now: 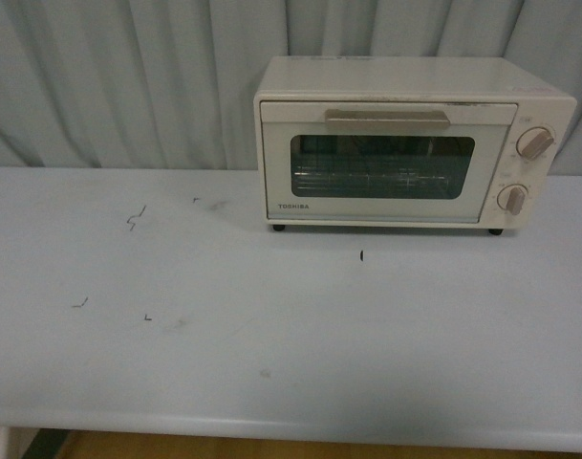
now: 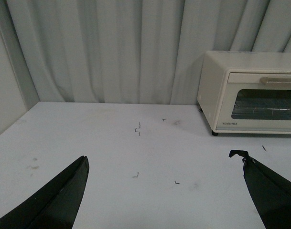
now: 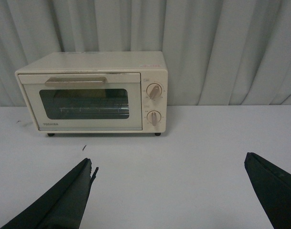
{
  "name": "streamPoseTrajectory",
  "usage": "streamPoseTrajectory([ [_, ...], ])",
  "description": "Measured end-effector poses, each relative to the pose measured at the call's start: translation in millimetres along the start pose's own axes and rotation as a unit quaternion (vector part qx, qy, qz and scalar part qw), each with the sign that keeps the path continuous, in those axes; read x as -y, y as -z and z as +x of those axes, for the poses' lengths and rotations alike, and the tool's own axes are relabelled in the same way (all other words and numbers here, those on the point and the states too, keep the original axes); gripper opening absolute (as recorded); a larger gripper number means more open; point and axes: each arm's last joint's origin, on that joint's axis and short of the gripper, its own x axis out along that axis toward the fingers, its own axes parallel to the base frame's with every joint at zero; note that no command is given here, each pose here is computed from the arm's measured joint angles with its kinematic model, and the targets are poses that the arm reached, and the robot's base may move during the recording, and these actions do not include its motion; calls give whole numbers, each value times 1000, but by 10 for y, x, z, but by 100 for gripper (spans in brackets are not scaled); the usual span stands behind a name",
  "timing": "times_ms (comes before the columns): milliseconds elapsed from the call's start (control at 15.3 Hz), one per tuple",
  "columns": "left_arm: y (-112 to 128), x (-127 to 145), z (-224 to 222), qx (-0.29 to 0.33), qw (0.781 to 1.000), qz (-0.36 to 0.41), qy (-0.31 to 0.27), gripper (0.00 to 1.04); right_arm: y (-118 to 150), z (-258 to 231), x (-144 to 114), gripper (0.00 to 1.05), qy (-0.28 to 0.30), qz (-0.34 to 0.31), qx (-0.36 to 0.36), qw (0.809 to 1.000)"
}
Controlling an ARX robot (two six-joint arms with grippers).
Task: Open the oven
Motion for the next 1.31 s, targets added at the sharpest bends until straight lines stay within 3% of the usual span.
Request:
streamPoseTrajectory([
  [1308, 0, 0, 0, 0, 1000, 0, 0, 98, 0, 0, 0, 98, 0, 0, 0, 1000],
])
